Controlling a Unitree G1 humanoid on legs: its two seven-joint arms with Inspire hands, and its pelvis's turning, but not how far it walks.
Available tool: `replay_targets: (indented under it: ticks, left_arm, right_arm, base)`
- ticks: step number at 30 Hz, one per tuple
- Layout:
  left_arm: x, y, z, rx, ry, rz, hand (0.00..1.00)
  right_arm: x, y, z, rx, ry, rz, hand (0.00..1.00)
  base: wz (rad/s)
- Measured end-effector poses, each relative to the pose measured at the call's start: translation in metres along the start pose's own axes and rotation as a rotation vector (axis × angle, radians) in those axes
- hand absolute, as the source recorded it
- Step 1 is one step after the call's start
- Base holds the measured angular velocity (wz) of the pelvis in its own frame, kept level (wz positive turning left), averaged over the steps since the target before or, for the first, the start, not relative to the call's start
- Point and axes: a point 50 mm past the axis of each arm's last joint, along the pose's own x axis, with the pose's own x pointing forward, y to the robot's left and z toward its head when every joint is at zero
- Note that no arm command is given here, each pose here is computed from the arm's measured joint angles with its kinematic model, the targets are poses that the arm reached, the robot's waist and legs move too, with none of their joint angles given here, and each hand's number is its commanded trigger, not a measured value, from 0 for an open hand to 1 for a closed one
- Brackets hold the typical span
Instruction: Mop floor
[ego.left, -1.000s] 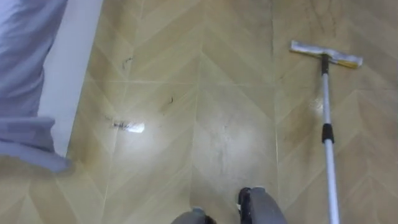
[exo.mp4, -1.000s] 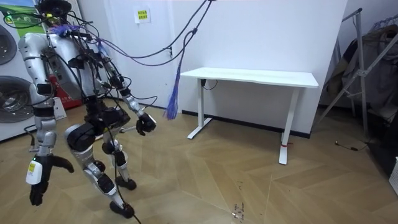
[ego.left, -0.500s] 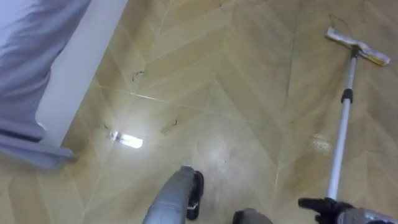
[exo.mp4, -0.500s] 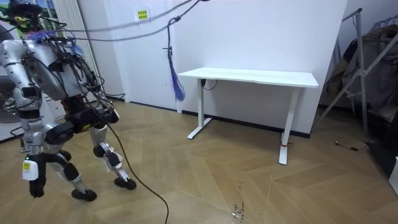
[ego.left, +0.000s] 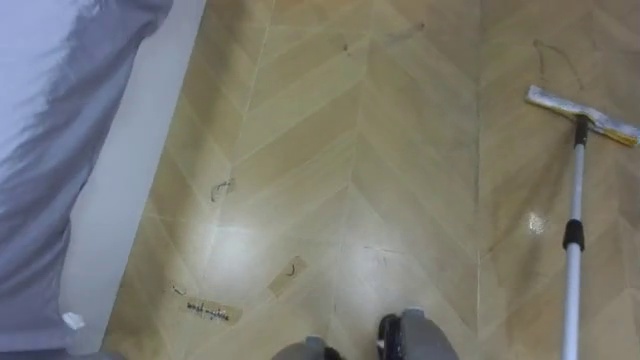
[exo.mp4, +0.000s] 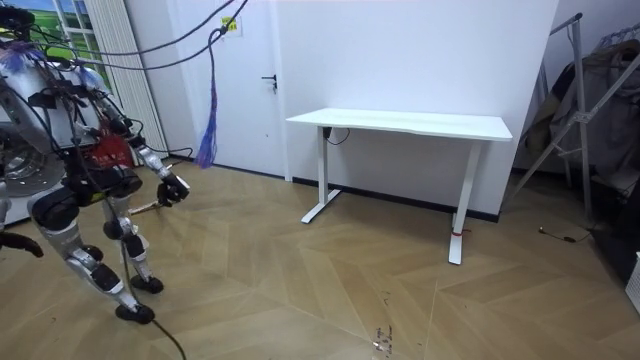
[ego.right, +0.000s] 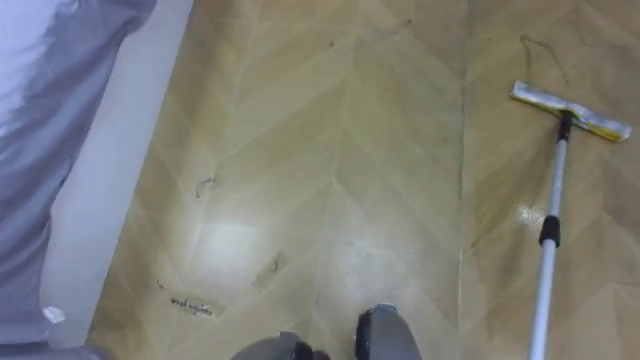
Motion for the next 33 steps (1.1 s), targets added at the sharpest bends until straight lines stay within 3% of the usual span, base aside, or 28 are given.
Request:
replay_targets:
  ticks: [6, 10, 14, 20, 27, 31, 33]
  left_arm:
    - [-0.001, 0.004, -0.008, -0.004, 0.008, 0.026, 0.00]
    - [-0.001, 0.005, -0.005, -0.011, -0.015, 0.010, 0.00]
    - [-0.001, 0.002, 0.001, -0.014, -0.036, -0.033, 0.00]
    - [-0.001, -0.009, 0.026, -0.005, -0.103, -0.048, 0.00]
    - [-0.002, -0.012, 0.021, 0.012, -0.079, -0.017, 0.00]
    - [-0.002, -0.014, 0.019, -0.006, -0.063, -0.025, 0.00]
    - [-0.002, -0.012, 0.017, -0.015, -0.050, -0.018, 0.00]
  right_arm:
    - [-0.038, 0.011, 0.109, 0.024, -0.260, 0.071, 1.00]
    - [-0.049, 0.009, 0.130, 0.059, -0.324, 0.089, 1.00]
    - [-0.036, 0.002, 0.107, 0.034, -0.268, 0.074, 1.00]
    - [-0.013, -0.030, 0.052, -0.036, -0.134, -0.103, 1.00]
    - [0.000, -0.002, 0.003, -0.066, -0.072, -0.092, 1.00]
    - [0.001, 0.003, -0.001, -0.060, -0.047, -0.065, 1.00]
    - [-0.004, 0.006, 0.020, -0.041, -0.076, -0.045, 1.00]
  base:
    - [-0.27]
    - [0.10]
    - [0.35]
    - [0.34]
    - [0.15]
    - [0.06]
    - [-0.09]
